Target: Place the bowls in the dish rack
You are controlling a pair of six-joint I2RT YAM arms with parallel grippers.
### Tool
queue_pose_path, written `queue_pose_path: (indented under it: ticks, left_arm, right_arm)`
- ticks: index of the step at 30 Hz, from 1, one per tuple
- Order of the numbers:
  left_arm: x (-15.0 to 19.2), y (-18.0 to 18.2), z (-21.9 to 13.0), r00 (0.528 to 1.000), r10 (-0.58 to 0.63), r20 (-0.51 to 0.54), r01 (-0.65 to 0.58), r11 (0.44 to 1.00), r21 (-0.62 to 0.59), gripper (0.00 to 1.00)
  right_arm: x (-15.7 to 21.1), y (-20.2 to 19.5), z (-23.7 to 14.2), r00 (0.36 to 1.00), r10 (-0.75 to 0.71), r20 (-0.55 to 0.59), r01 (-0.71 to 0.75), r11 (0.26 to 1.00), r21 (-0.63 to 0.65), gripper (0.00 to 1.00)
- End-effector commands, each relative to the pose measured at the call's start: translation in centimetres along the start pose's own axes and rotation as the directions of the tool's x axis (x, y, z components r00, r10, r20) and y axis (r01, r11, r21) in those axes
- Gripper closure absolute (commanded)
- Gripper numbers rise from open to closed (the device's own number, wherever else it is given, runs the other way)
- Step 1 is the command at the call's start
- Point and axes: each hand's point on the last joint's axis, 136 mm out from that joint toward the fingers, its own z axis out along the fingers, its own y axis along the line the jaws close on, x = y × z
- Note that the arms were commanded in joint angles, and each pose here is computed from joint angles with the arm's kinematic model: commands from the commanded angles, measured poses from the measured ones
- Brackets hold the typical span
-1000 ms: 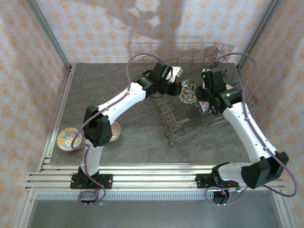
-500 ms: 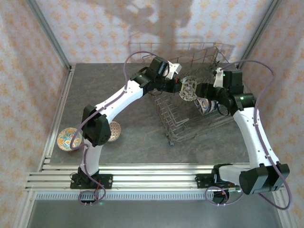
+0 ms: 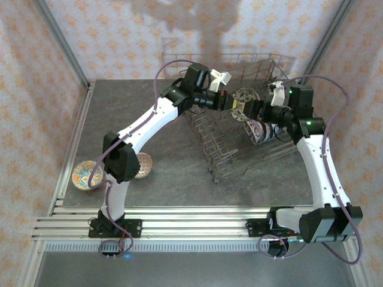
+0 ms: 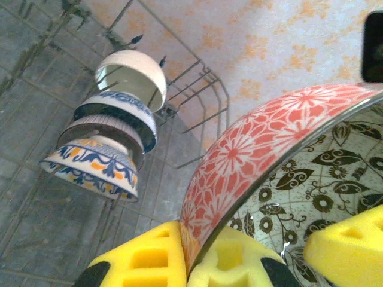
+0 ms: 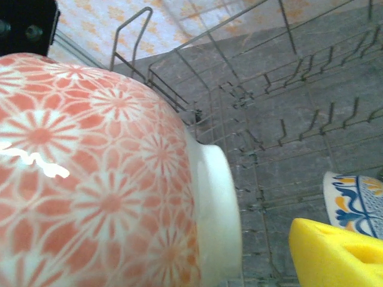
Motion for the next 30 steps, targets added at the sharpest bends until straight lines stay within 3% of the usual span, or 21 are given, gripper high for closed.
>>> queue_pose_path:
  ticks: [1,10,17,24,30]
  left_arm:
    - [-1.8,-2.8,-0.3,0.998,0.038,0.043,-0.043,0.992,0.12,1.0]
    - [-1.0,-2.6,0.2,1.0,0.011,0.017,-0.013,0.991,0.136,1.0]
    - [-1.0,-2.1,0.4,1.0,-0.003,0.017,0.001,0.992,0.124,1.0]
    - [-0.7,-1.0,0.9,1.0,-0.023,0.007,0.022,0.995,0.099,1.0]
    - [-0.6,-0.4,1.2,0.999,-0.034,-0.001,0.034,0.996,0.083,1.0]
  right_arm:
    - [-0.5,0.8,0.4,1.0,0.011,0.011,-0.01,0.998,-0.069,0.18]
    - [-1.8,1.1,0.1,0.997,0.008,0.074,-0.003,0.998,-0.07,0.24]
    - [-2.1,1.3,-0.3,0.996,0.012,0.093,-0.005,0.997,-0.075,0.37]
    - [-1.4,2.2,-0.5,0.998,0.004,0.068,0.004,0.993,-0.119,0.29]
    - [-0.9,3.1,-1.2,0.998,-0.007,0.064,0.017,0.988,-0.152,0.37]
